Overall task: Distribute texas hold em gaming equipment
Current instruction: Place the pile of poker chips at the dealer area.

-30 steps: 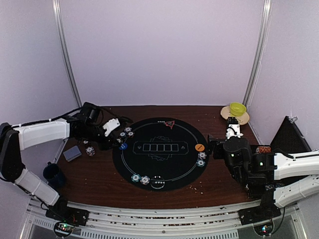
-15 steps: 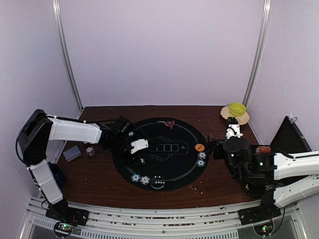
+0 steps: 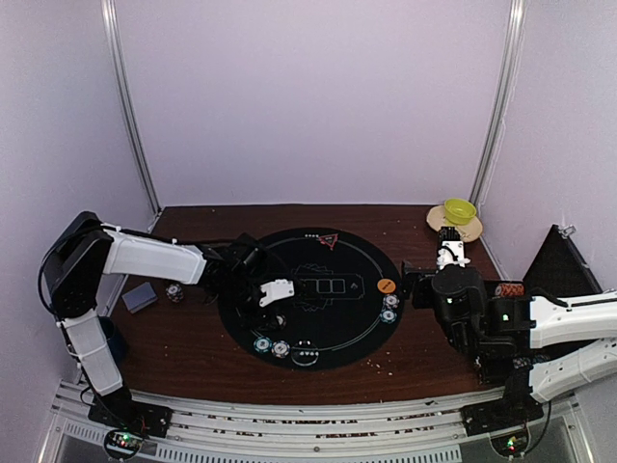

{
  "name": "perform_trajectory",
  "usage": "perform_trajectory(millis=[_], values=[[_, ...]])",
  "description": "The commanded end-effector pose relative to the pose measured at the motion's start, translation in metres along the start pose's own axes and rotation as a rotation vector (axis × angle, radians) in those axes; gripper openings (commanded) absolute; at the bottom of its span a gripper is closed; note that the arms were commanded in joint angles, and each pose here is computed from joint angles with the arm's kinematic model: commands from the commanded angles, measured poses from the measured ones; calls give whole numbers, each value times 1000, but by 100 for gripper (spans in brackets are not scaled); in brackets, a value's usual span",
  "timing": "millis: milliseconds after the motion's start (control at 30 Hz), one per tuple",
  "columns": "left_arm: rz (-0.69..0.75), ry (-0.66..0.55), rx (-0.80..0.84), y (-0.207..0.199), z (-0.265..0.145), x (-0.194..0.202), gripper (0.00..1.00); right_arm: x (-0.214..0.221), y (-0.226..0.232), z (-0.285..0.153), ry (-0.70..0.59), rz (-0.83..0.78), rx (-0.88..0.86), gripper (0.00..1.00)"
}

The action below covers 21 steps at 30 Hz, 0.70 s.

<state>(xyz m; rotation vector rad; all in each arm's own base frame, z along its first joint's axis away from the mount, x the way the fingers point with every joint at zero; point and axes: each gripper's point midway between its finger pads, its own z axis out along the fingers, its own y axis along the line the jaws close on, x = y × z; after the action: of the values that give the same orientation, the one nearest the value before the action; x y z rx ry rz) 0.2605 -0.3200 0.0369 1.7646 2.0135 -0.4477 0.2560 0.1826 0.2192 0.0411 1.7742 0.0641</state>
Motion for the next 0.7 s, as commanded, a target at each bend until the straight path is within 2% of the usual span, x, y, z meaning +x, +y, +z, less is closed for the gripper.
perform_trajectory(millis=[0,667], values=[[10,-24,-2,3,7,-7,33,-10,2,-2,-13,6,2,100],[23,0,29,-6,0,-2,34,-12,1,-3,-14,13,-4,100]])
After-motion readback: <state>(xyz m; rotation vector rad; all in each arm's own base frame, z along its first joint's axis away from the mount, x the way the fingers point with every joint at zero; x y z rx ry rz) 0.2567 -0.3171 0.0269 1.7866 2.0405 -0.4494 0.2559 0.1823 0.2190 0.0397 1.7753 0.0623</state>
